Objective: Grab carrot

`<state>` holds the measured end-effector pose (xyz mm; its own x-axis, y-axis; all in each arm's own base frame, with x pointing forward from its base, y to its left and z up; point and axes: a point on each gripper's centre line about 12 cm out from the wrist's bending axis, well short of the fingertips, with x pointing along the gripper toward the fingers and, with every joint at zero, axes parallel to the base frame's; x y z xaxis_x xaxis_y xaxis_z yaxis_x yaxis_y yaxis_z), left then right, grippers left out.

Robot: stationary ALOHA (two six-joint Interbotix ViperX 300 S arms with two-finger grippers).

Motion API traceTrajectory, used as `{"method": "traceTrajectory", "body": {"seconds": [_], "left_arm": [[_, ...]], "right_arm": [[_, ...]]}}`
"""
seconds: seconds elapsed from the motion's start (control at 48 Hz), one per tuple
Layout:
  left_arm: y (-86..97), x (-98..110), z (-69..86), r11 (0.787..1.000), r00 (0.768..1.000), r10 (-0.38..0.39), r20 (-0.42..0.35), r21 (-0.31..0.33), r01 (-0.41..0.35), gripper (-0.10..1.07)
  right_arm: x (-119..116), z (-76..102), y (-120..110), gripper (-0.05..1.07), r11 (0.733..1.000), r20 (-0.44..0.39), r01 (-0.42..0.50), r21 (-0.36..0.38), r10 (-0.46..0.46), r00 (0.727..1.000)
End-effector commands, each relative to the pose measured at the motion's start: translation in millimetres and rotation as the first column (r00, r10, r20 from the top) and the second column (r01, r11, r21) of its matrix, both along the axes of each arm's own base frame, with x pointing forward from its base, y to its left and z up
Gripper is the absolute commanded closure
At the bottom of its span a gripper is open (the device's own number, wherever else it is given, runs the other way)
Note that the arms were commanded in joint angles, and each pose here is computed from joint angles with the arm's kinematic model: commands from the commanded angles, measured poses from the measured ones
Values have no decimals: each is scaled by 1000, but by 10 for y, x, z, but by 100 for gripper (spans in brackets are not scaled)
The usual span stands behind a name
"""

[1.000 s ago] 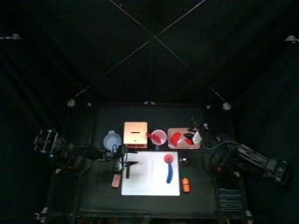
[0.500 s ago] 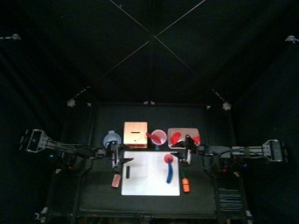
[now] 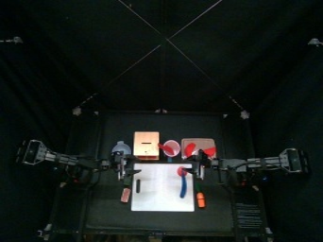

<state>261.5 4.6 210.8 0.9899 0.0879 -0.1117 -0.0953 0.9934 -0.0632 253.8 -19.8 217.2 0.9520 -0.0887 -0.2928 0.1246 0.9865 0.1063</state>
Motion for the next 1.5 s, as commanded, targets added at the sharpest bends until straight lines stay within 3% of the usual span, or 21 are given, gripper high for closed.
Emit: {"method": "traceTrajectory", "body": {"seconds": [0.0, 0.312, 0.438, 0.542, 0.688, 0.771, 0.896, 0.958, 1.0, 1.083, 1.125, 1.208, 1.312, 1.479], "left_arm": [[2, 35, 62, 1000, 1000, 1, 20, 2, -1, 5], [4, 42, 74, 1000, 1000, 1, 24, 5, -1, 5], [5, 42, 74, 1000, 1000, 2, 24, 4, -2, 5], [0, 42, 73, 1000, 1000, -1, 23, 5, 1, 5], [2, 37, 60, 1000, 1000, -1, 20, 7, 1, 5], [-5, 36, 51, 1000, 1000, -6, 17, 11, 6, 5], [-11, 41, 21, 1000, 1000, -12, 5, 18, 12, 5], [-21, 44, -2, 1000, 1000, -19, -4, 24, 19, 5], [-24, 45, -17, 999, 1000, -22, -13, 25, 22, 5], [-29, 45, -35, 999, 999, -26, -27, 26, 27, 5], [-29, 45, -37, 999, 999, -26, -28, 26, 27, 5], [-29, 42, -42, 999, 999, -26, -30, 26, 27, 5], [-30, 30, -66, 999, 999, -28, -37, 29, 29, 5], [-31, 17, -87, 998, 998, -36, -45, 43, 38, 5]], "right_arm": [[39, 108, -6, 18, 1000, 35, 0, -7, 0, 999], [73, 173, 15, 18, 1000, 51, -5, 5, 5, 999], [97, 195, 61, 17, 994, 16, 15, 107, -17, 1000], [108, 175, 138, 17, 970, -89, 39, 242, -17, 996], [50, 84, 317, 17, 892, -293, 79, 446, 61, 954], [-13, 20, 426, 17, 816, -382, 131, 562, 116, 917], [-130, -71, 534, 17, 716, -499, 243, 654, 167, 850], [-221, -111, 595, 17, 651, -586, 342, 678, 196, 786], [-303, -136, 648, 17, 598, -656, 433, 674, 216, 723], [-445, -178, 729, 17, 539, -763, 577, 613, 215, 610], [-480, -181, 745, 17, 520, -798, 632, 575, 185, 573], [-486, -164, 783, 17, 488, -823, 692, 533, 107, 558], [-404, -152, 873, 17, 462, -815, 720, 518, 13, 579], [-282, -269, 1046, 14, 464, -800, 732, 500, -77, 595]]}}
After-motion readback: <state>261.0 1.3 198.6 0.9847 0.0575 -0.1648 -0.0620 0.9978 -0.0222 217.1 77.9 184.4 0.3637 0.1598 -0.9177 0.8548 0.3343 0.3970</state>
